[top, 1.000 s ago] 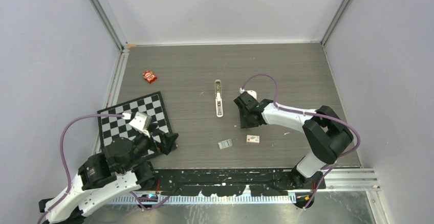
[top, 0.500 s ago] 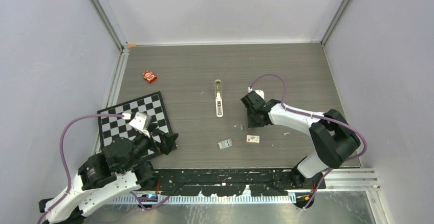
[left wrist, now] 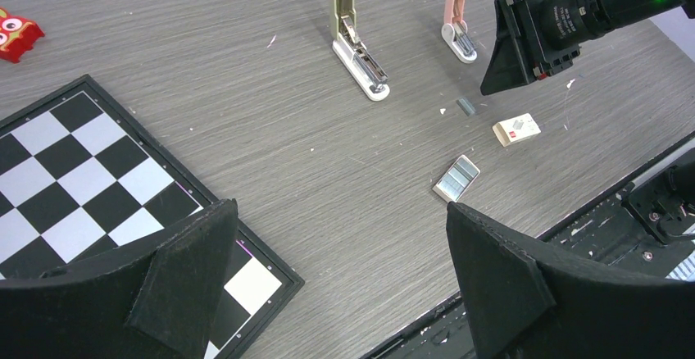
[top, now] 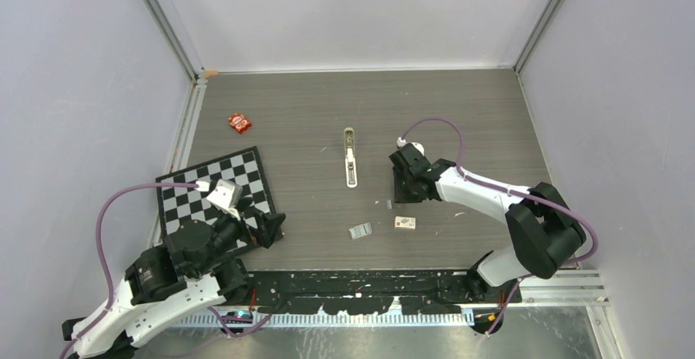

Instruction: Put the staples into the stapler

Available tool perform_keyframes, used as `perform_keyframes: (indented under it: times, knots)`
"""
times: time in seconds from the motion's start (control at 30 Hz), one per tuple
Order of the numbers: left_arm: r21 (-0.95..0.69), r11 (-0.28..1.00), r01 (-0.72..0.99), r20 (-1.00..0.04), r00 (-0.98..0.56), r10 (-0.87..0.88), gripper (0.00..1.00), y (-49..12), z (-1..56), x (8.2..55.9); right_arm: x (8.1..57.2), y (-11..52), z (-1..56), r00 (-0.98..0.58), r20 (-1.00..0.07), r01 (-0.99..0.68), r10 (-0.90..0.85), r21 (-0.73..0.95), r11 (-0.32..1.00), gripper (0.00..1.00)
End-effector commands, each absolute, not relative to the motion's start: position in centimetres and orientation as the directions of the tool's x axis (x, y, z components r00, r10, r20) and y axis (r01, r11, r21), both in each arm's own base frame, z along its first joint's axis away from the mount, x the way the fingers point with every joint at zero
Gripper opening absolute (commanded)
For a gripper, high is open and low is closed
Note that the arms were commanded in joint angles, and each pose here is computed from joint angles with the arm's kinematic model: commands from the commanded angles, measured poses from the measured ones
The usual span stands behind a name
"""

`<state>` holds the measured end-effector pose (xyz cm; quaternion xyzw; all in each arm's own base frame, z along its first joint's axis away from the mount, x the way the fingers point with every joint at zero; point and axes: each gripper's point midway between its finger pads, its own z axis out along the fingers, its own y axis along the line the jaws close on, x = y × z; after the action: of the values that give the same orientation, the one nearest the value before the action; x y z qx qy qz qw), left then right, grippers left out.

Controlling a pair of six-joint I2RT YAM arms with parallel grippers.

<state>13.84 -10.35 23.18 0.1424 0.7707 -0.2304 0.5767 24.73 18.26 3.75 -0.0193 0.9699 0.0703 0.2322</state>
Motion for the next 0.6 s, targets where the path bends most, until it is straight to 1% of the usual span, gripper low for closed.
perform_keyframes:
  times: [0.0, 0.1, 0.17, 0.37, 0.57]
  knots:
    - [-0.199, 0.850, 0.487, -0.958, -0.278, -0.065, 1.00, -10.4, 23.9, 13.9, 25.7, 20.4, 5.4, -0.876, -0.482, -0.088, 0.022, 0.203, 0.975, 0.32]
    - [-0.199, 0.853, 0.482, -0.958, -0.277, -0.067, 1.00, -10.3, 23.9, 14.0, 25.4, 21.1, 5.2, -0.877, -0.480, -0.104, 0.005, 0.200, 0.974, 0.38]
    - [-0.199, 0.853, 0.482, -0.958, -0.278, -0.067, 1.00, -10.3, 23.9, 14.0, 25.2, 21.4, 5.2, -0.876, -0.483, -0.112, -0.008, 0.187, 0.976, 0.39]
    - [-0.200, 0.853, 0.481, -0.958, -0.277, -0.068, 1.00, -10.3, 23.9, 14.0, 24.7, 21.4, 4.7, -0.872, -0.486, -0.125, -0.059, 0.103, 0.987, 0.39]
    - [-0.198, 0.855, 0.479, -0.958, -0.278, -0.067, 1.00, -10.2, 23.8, 14.0, 24.5, 21.9, 4.2, -0.872, -0.482, -0.140, -0.090, 0.070, 0.988, 0.41]
